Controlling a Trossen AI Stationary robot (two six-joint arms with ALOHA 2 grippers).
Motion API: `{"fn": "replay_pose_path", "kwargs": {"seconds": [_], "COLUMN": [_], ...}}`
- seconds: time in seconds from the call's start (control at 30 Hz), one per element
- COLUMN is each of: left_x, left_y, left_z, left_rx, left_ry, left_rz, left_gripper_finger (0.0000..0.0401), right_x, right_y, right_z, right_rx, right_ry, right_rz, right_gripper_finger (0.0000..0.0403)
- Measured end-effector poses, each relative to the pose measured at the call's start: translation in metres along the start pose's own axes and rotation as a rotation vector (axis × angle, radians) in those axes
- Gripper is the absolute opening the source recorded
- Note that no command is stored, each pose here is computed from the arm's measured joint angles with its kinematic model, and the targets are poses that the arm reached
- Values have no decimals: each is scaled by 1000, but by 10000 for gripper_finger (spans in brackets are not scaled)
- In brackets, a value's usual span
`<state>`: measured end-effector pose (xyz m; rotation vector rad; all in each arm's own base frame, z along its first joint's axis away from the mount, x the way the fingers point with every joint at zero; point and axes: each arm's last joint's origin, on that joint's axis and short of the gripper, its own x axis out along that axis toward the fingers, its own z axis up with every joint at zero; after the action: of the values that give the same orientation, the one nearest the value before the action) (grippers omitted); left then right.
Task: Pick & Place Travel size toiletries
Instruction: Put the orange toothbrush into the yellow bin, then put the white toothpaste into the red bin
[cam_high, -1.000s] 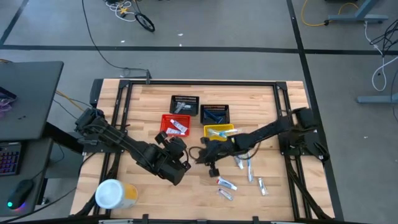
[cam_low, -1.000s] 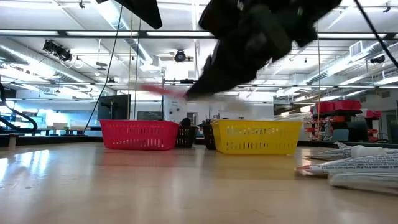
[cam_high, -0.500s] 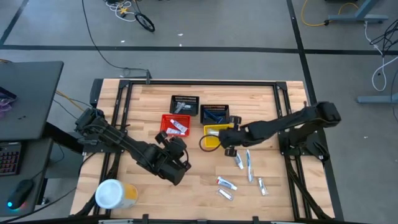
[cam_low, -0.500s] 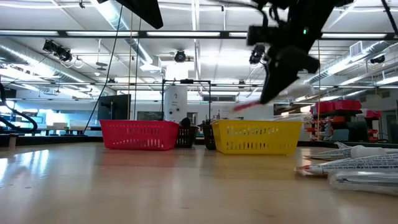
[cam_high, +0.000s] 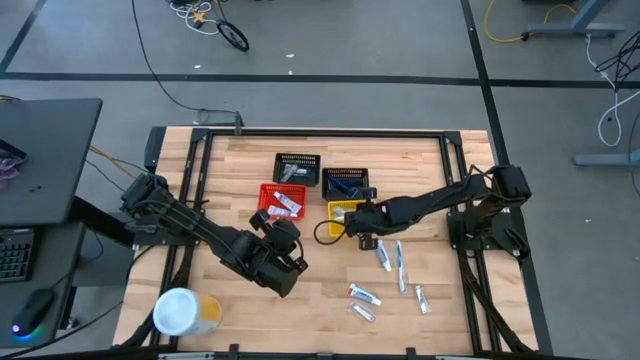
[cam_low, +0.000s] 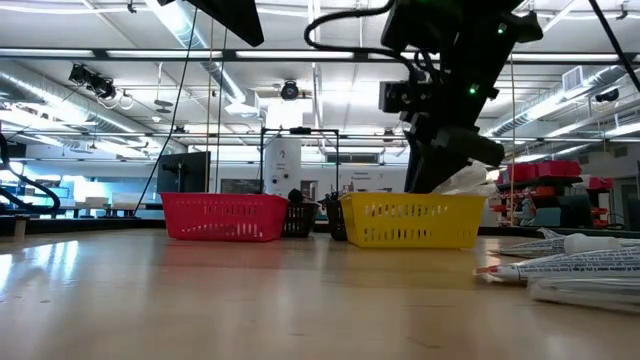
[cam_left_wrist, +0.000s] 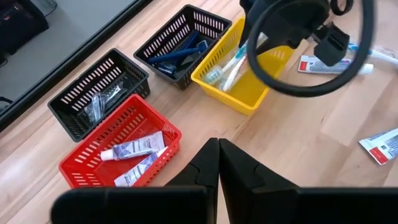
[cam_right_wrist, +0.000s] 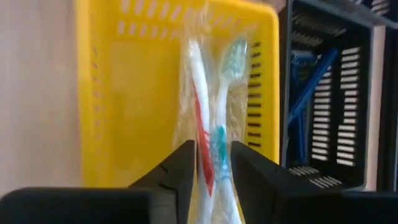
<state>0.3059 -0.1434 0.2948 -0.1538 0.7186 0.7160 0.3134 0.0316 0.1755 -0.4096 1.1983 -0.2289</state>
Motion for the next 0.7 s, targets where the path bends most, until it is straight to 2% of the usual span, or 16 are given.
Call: {"fn": "replay_pose_path", "kwargs": {"seconds": [0.23, 0.47, 0.53, 0.7], "left_x": [0, 0, 0, 0], "left_y": [0, 0, 0, -1], "left_z": [0, 0, 0, -1], "left_rx": [15, 53, 83, 152], "left_ry": [-1, 6, 16, 44], "left_rz": [0, -5, -12, -37], "left_gripper_finger": [15, 15, 16, 16], "right_x": [-23, -63, -72, -82], "right_y": [5, 16, 21, 36], "right_z": [8, 0, -5, -9], "right_rx": [26, 63, 107, 236], "right_ry": [-70, -6, 22, 92], "right_rz": [16, 58, 129, 387], "right_gripper_finger": [125, 126, 126, 126]}}
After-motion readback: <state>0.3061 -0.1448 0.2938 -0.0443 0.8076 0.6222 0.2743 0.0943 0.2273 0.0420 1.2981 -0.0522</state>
